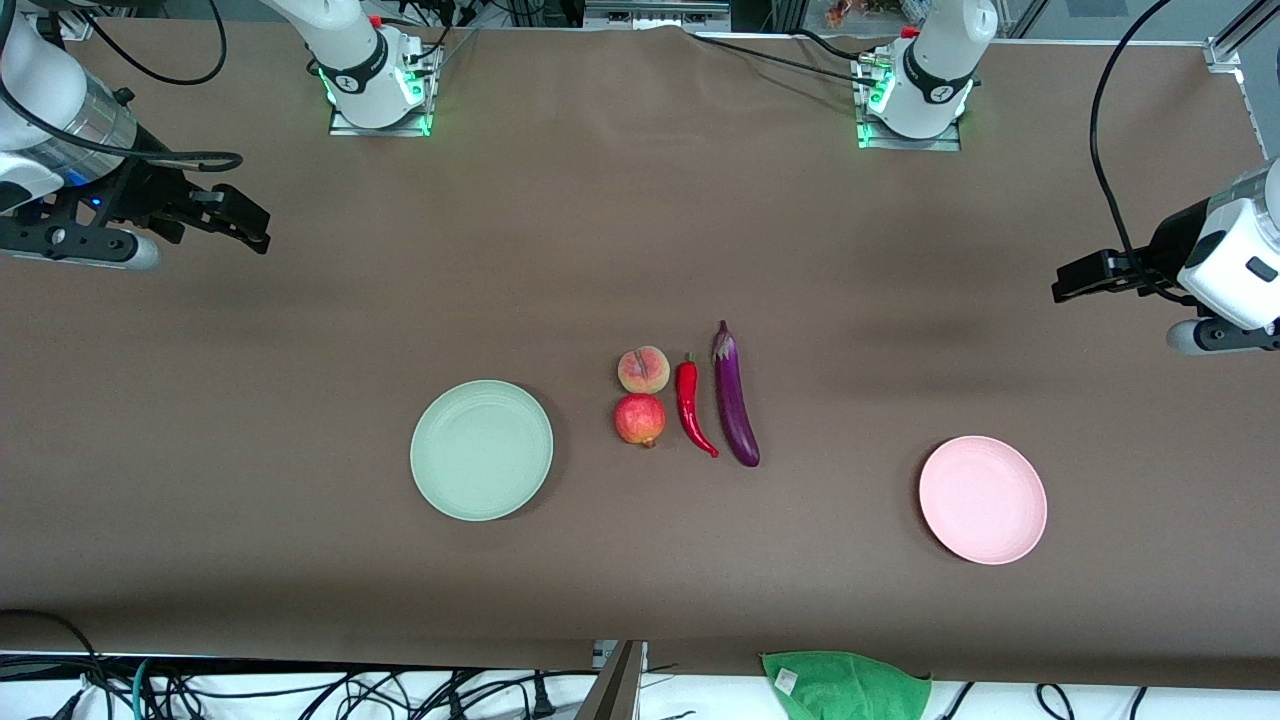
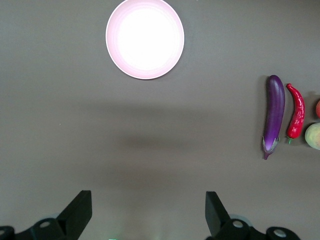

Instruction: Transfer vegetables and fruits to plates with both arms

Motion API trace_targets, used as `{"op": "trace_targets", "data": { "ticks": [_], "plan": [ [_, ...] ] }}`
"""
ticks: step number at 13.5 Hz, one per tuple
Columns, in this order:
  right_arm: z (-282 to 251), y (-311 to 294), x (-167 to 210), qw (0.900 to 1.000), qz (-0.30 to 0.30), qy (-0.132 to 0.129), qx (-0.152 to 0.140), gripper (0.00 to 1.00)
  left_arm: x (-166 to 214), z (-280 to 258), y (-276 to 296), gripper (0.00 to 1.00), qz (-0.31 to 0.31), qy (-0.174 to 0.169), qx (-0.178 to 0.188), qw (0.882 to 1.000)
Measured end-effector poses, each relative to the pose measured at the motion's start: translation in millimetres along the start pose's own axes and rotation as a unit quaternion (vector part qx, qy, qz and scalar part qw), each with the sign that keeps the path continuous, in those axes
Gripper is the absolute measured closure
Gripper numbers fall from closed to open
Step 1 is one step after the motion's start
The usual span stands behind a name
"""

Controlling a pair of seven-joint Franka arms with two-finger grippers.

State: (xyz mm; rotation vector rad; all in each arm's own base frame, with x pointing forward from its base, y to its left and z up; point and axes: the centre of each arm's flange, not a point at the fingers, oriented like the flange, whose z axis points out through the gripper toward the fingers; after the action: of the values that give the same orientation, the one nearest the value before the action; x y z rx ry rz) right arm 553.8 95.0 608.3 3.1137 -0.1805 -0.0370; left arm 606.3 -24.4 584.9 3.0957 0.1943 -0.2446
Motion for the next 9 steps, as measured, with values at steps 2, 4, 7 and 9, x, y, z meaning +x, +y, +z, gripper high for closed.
{"op": "trace_targets", "data": {
  "ticks": [2,4,7,9],
  "plan": [
    [0,2,1,1.0,0.002,0.0,0.0,0.0,0,0,0,0.0,0.0,0.0,0.0,1.0],
    [0,4,1,1.0,0.004,0.0,0.0,0.0,0,0,0,0.0,0.0,0.0,0.0,1.0],
    [0,16,5,1.0,0.015,0.0,0.0,0.0,0,0,0,0.0,0.0,0.0,0.0,1.0],
    [1,24,7,1.0,0.022,-0.001,0.0,0.0,0,0,0,0.0,0.0,0.0,0.0,1.0]
  ]
}}
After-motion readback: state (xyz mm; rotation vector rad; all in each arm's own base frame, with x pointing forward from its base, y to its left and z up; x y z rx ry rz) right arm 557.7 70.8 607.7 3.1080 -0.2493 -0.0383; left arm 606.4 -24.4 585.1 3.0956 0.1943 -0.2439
